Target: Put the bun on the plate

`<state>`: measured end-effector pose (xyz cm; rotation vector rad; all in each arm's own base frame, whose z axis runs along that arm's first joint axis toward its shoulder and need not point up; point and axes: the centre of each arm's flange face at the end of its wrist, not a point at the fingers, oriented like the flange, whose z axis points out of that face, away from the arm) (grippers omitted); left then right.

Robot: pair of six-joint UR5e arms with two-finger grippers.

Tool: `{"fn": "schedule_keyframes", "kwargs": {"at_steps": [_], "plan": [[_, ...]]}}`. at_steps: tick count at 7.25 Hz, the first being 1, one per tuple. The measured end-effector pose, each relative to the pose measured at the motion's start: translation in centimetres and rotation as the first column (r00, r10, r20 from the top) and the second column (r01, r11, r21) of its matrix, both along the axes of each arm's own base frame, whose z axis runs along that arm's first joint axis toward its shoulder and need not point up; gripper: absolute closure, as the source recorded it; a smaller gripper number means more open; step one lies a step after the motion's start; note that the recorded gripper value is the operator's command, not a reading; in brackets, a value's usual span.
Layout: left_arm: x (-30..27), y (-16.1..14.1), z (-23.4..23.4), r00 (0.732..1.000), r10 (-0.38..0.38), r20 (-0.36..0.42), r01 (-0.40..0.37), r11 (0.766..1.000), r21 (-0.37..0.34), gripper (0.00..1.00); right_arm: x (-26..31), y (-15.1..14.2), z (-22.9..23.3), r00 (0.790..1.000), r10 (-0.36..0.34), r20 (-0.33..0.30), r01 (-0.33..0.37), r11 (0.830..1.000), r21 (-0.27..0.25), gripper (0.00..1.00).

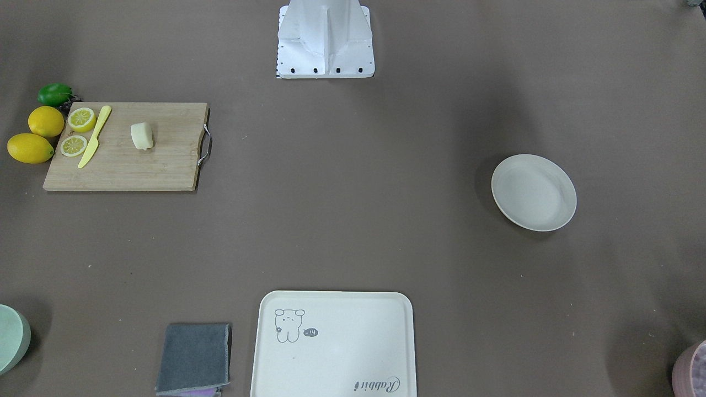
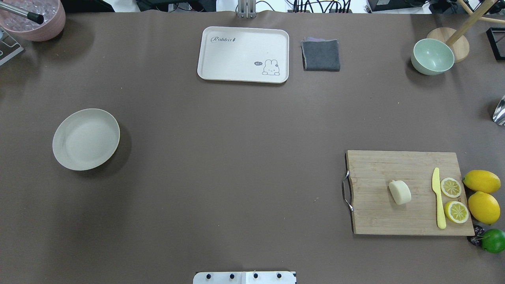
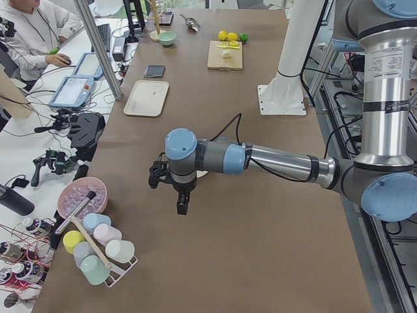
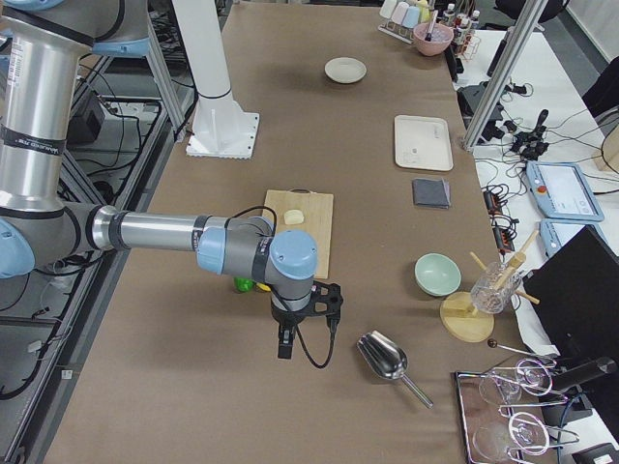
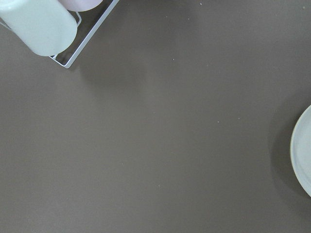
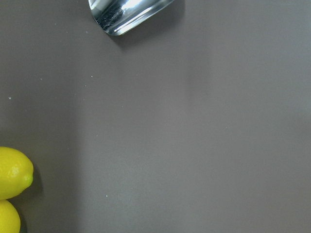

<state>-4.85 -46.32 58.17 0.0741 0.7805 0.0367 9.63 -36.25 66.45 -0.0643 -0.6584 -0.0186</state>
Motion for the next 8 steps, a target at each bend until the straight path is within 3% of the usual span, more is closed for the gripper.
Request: {"fn": "schedule_keyframes", "kwargs": {"at_steps": [5, 8], "plan": [[0.0, 1.3, 0.5, 1.000, 0.003, -0.002, -0.003, 1.000, 0.012, 0.02, -0.1, -0.6, -1.5, 1.000, 0.002, 0.015, -0.003, 0.999, 0.033, 0.00], [0.0, 0.0, -0.8, 1.000, -0.003, -0.001, 0.003, 0.999, 0.036, 0.02, 0.0, -2.3, -5.5, 1.000, 0.005, 0.014, -0.007, 0.987, 0.158, 0.00]]}}
